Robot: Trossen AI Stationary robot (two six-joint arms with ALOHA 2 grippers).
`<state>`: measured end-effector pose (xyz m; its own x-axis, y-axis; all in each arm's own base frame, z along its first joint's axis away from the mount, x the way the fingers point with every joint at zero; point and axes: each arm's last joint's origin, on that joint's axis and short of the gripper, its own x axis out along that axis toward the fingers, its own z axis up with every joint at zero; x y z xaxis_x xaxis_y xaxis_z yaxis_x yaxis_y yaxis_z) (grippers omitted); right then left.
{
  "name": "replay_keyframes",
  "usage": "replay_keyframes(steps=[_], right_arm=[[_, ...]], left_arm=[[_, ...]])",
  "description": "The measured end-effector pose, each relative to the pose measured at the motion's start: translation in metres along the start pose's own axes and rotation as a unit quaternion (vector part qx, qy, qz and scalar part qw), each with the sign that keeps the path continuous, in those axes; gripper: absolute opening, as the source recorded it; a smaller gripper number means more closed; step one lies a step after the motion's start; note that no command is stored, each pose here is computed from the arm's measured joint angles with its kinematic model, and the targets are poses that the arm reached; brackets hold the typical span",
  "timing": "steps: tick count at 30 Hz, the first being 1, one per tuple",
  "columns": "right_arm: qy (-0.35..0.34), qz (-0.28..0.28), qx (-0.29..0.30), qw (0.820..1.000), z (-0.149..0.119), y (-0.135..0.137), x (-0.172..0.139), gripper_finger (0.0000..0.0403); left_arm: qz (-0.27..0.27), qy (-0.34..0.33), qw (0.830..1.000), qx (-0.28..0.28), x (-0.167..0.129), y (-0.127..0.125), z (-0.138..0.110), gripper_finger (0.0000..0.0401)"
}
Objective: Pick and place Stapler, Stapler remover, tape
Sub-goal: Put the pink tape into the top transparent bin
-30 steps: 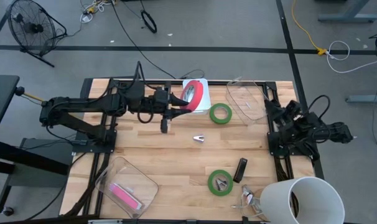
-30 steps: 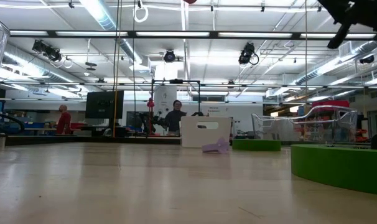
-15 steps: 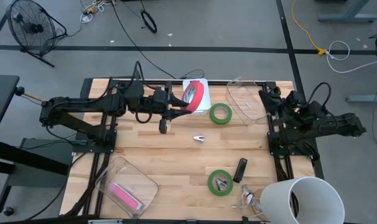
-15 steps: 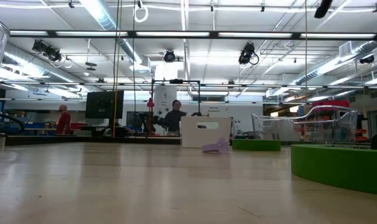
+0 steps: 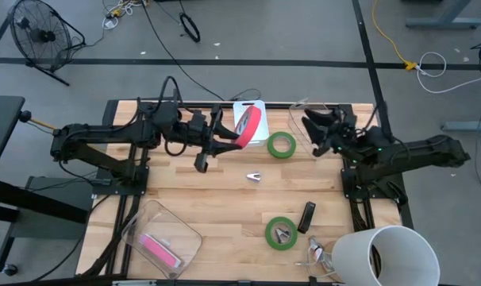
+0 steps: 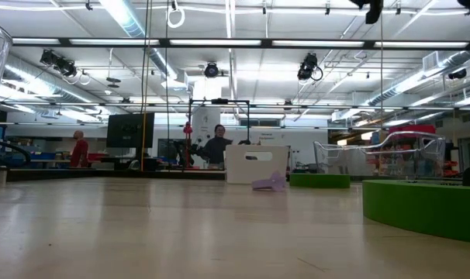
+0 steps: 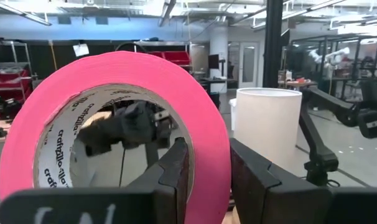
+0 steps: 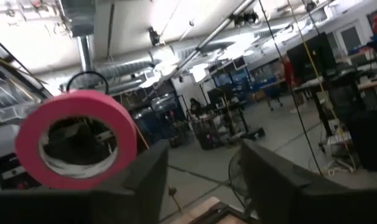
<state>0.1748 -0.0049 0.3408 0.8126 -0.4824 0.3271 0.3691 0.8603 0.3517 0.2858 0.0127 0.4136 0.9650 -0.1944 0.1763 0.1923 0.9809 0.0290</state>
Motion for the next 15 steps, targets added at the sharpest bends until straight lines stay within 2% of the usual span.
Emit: replay_keyframes(steps=[7,15], right_arm=[[0.021,0.013,-0.009,1.000,-0.007,0.015,0.023,0.0284],[0.028,0.023,-0.048,0.998,-0.008,0.036,0.057,0.0310]], left_arm=[[-0.001,0.000,1.000,-0.011,0.000,0.000,0.000,0.0092],[-0.001,0.000,1.000,-0.011,0.000,0.000,0.000,0.0093]])
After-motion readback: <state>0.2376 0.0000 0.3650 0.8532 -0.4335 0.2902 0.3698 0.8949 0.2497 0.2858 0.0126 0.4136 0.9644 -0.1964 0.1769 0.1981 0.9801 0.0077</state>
